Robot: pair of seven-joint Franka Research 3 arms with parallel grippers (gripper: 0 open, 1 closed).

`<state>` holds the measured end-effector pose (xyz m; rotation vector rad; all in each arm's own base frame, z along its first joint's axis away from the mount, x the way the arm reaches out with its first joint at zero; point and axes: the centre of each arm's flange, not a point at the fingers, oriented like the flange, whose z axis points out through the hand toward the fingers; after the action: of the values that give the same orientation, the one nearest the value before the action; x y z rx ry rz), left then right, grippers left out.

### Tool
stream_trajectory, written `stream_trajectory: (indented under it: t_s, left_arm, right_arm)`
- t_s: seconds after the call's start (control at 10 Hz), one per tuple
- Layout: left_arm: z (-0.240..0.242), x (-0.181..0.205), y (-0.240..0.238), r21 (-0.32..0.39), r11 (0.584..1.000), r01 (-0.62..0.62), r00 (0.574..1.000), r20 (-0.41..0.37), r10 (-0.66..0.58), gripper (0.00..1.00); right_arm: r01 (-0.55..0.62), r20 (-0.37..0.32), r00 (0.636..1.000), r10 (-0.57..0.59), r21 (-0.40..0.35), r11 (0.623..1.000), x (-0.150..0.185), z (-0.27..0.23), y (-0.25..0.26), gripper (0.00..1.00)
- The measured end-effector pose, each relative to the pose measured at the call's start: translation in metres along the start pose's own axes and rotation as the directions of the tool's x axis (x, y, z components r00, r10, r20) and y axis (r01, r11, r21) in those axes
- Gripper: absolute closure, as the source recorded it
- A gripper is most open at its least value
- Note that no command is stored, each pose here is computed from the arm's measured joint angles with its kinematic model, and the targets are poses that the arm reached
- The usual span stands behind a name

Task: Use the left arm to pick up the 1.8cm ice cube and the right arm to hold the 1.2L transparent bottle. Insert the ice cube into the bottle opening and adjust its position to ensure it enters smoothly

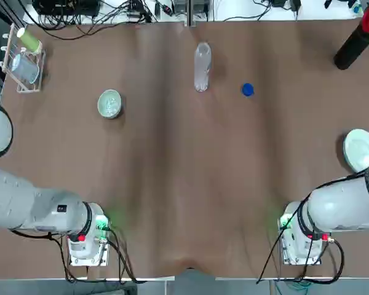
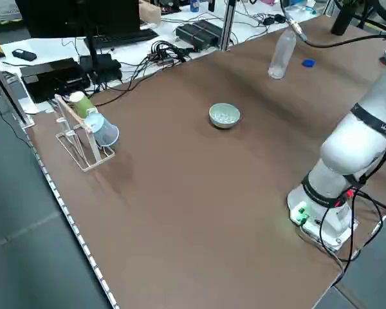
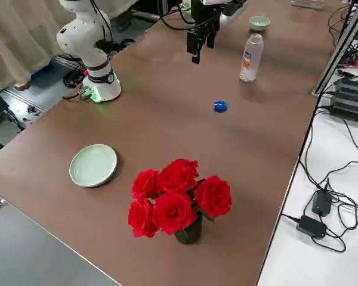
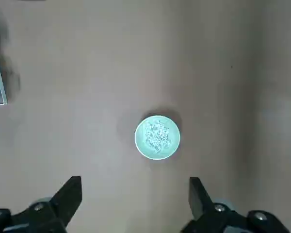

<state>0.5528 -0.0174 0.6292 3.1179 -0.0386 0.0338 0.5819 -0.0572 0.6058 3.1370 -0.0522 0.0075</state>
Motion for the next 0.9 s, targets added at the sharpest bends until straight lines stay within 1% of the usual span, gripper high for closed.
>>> stream_trajectory:
  t_s: [0.3, 0.5, 0.6, 0.7, 0.8, 0.9]
  left_arm:
    - [0.002, 0.001, 0.001, 0.0, 1.0, -0.001, 1.0, 0.004, 0.001, 0.03]
    - [0.004, 0.002, -0.001, 0.0, 1.0, 0.002, 1.0, 0.008, -0.002, 0.06]
    - [0.007, 0.004, -0.003, 0.001, 1.0, 0.005, 1.0, 0.012, -0.005, 0.09]
    - [0.011, 0.006, -0.005, 0.001, 1.0, 0.011, 1.0, 0.011, -0.011, 0.08]
    - [0.017, 0.009, -0.005, 0.001, 1.0, 0.013, 1.0, 0.004, -0.013, 0.06]
    - [0.026, 0.011, -0.006, 0.001, 1.0, 0.014, 1.0, -0.002, -0.014, 0.06]
  right_arm:
    - [-0.001, 0.0, 1.0, 0.001, 0.0, 1.0, 0.0, 0.0, 0.001, 0.0]
    - [-0.002, 0.0, 1.0, 0.002, 0.0, 1.0, 0.0, 0.0, 0.001, 0.0]
    - [0.012, 0.0, 1.0, -0.012, 0.001, 1.0, 0.0, 0.0, 0.001, 0.0]
    - [0.067, 0.001, 0.998, -0.067, 0.018, 0.998, 0.001, 0.003, -0.002, 0.0]
    - [0.152, -0.009, 0.988, -0.152, 0.054, 0.987, 0.006, 0.008, -0.007, 0.0]
    - [0.241, -0.037, 0.97, -0.238, 0.093, 0.966, 0.016, 0.019, -0.013, 0.0]
